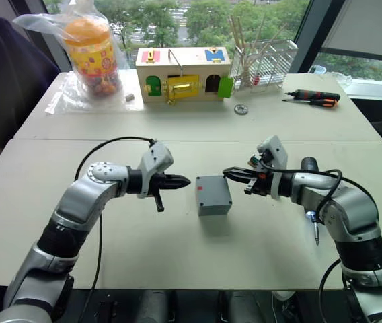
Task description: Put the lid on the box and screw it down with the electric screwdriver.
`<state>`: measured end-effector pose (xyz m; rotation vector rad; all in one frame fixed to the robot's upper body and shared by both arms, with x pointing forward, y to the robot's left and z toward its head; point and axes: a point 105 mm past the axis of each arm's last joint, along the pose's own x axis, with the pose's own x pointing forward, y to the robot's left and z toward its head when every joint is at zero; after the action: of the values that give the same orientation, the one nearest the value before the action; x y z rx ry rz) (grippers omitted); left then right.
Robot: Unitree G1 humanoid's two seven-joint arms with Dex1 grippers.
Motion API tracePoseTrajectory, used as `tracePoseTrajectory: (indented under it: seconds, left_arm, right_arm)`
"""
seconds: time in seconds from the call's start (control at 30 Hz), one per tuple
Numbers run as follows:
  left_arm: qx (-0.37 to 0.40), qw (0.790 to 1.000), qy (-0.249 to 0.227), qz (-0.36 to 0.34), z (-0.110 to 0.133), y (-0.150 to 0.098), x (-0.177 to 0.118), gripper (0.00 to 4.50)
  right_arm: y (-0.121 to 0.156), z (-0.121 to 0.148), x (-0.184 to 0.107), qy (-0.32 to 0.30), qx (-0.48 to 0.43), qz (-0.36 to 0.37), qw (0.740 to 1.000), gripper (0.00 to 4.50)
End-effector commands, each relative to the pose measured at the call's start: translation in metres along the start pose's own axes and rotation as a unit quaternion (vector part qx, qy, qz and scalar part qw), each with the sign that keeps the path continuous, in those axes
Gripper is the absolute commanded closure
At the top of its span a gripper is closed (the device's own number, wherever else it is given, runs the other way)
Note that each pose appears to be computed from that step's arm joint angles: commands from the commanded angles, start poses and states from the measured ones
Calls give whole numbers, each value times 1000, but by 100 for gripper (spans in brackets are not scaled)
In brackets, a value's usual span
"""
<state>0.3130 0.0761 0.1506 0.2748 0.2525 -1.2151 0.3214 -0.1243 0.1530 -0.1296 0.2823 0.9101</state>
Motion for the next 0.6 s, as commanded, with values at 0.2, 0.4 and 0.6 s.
tracePoseTrajectory:
  seconds: [0.2, 0.4, 0.6]
  left_arm:
    - [28, 999, -16, -1, 13, -1, -2, 450]
    - [34, 999, -26, 9, 17, 1, 0, 450]
    - [58, 993, -83, 66, 35, 12, 0, 450]
  right_arm:
    - [3, 0, 1, 1, -14, 4, 1000, 449]
    - [-1, 0, 2, 1, -19, -2, 1000, 317]
    - [-10, 11, -9, -6, -31, -25, 999, 25]
